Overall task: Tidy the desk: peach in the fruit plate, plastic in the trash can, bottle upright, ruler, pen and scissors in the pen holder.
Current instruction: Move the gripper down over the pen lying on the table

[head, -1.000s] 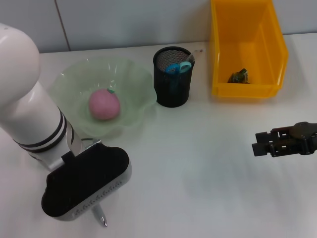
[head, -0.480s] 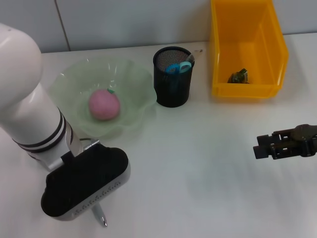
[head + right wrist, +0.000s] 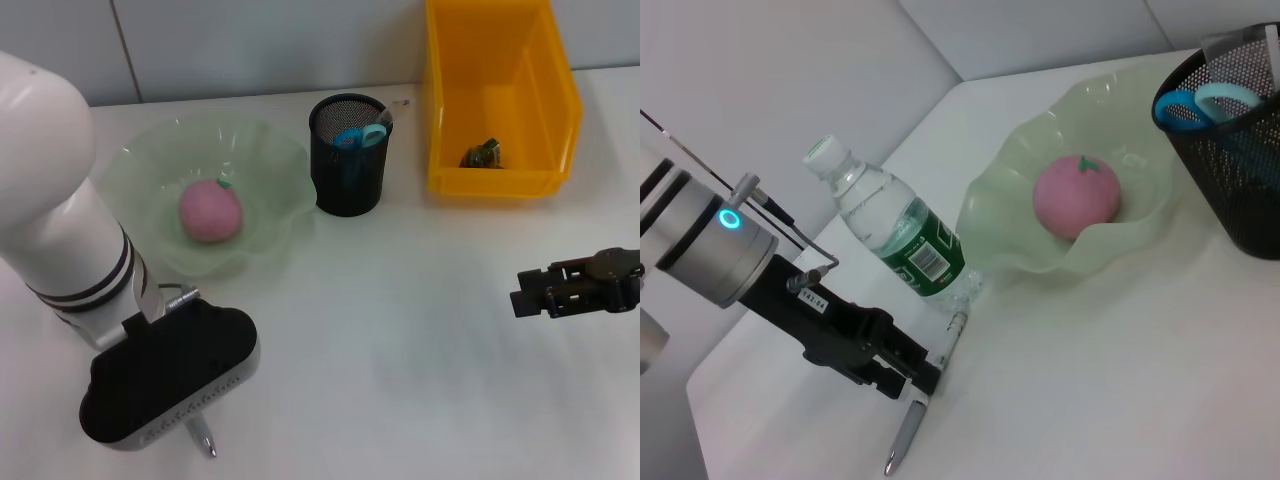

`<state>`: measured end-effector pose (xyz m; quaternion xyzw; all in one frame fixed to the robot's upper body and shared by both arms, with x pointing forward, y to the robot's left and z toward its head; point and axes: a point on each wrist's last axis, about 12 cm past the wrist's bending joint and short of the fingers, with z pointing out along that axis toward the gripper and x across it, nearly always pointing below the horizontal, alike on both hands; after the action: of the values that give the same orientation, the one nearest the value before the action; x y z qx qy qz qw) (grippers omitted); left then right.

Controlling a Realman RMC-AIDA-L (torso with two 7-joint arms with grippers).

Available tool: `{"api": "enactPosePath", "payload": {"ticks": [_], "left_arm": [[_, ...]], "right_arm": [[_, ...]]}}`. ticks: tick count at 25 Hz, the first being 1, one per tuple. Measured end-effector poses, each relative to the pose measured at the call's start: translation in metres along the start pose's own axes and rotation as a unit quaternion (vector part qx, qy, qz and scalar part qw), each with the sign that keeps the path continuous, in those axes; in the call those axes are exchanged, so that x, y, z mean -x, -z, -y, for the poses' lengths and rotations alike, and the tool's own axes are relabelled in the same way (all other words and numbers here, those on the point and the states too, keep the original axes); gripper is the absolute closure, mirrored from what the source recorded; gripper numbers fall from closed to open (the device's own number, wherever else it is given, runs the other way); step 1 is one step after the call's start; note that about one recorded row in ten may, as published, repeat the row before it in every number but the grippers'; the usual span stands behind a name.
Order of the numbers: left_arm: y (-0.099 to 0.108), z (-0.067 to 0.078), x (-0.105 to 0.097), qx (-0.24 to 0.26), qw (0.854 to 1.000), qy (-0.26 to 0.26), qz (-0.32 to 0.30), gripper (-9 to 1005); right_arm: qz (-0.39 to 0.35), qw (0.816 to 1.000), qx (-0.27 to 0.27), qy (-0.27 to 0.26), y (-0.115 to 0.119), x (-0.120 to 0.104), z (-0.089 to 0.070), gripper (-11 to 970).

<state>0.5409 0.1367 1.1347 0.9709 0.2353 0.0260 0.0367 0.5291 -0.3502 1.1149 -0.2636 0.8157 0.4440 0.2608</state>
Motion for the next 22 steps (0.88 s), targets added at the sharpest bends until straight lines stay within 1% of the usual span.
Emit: {"api": "enactPosePath", "payload": {"ticks": [5,11,22], "left_arm": [[-0.0009,-0.0008,0.0006,0.000,1.000,-0.003,-0.001,450],[-0.0041,-0.0022,-0.0014,0.001,1.000,-0.003,-0.003,458],[-0.0056,-0.0037,-0.0018,-0.001,1.000,-0.009,-0.002,579]], "right_arm": [[0.000,1.000,-0.001,0.000,0.0001,0.0004,0.0002,286],[0.000,1.000,-0.001,-0.001,0.0004,0.0003,0.0003,288],[0.000,1.000,-0.002,-0.006,0.0012,-0.0018,0.0004,291]]}}
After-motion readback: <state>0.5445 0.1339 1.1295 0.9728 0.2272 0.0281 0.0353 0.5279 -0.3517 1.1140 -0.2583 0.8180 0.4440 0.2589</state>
